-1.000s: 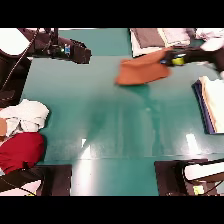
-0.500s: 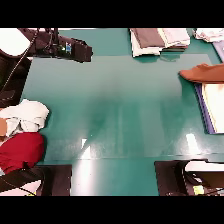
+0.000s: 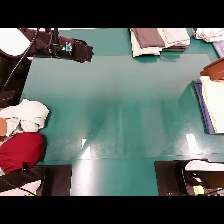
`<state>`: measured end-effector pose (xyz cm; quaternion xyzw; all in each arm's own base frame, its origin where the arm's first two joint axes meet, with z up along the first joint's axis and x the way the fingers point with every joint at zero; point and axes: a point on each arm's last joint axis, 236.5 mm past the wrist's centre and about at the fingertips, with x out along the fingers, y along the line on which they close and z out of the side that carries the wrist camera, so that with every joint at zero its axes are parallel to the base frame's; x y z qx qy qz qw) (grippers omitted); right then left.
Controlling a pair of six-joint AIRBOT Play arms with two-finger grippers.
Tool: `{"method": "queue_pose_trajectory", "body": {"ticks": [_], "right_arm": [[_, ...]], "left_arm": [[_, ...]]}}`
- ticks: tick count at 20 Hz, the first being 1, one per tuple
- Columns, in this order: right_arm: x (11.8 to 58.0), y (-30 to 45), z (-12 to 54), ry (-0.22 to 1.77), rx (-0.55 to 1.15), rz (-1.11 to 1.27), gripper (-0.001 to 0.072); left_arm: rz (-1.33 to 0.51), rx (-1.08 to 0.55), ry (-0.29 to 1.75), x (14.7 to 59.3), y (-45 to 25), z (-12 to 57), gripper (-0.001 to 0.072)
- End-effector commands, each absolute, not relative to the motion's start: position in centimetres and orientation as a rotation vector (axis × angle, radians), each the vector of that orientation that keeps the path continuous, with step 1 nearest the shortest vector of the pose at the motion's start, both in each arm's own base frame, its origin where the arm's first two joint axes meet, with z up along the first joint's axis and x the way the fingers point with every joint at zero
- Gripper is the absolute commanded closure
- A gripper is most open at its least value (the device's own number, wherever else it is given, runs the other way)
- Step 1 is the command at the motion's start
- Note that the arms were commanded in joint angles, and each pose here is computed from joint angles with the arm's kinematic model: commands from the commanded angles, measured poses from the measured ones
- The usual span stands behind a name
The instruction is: Fold the shirts.
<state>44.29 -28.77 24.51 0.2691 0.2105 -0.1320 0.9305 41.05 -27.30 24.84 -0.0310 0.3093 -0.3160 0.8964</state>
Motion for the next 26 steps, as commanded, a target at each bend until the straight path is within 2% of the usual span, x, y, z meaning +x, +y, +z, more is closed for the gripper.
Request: {"method": "queue_pose_trajectory", "body": {"ticks": [1,6,12,13,14,15,16,17,20,23,26], "right_arm": [[43.1,-28.4,24.8,0.483,0.510,-0.283,0.0695],[37.9,-29.1,19.4,0.681,0.473,-0.401,0.0695],[26.3,-29.9,10.9,0.950,0.505,-0.611,0.0692],[25.0,-29.6,9.7,0.973,0.527,-0.628,0.0669],[23.8,-29.3,8.6,0.988,0.553,-0.642,0.0492],[22.7,-29.1,7.7,1.000,0.579,-0.658,0.0252],[21.7,-28.9,6.9,1.011,0.605,-0.674,0.0102],[20.8,-28.9,6.7,1.021,0.627,-0.686,0.0075],[21.0,-28.7,9.2,0.972,0.623,-0.681,0.0076],[27.8,-25.3,15.6,0.756,0.584,-0.509,0.0077],[34.5,-16.0,21.1,0.644,0.507,-0.215,0.0077]], "left_arm": [[-0.656,-0.060,0.652,40.9,-27.3,24.6,0.0685],[-0.658,-0.053,0.671,40.6,-27.2,24.2,0.0684],[-0.658,-0.051,0.671,40.6,-27.2,24.2,0.0684],[-0.659,-0.050,0.670,40.6,-27.2,24.2,0.0684],[-0.660,-0.047,0.669,40.6,-27.2,24.2,0.0684],[-0.661,-0.045,0.669,40.6,-27.2,24.2,0.0684],[-0.661,-0.045,0.668,40.6,-27.2,24.3,0.0684],[-0.661,-0.046,0.668,40.6,-27.2,24.3,0.0684],[-0.661,-0.046,0.665,40.7,-27.2,24.3,0.0684],[-0.661,-0.045,0.666,40.6,-27.2,24.3,0.0683],[-0.660,-0.046,0.666,40.7,-27.2,24.3,0.0684]]}}
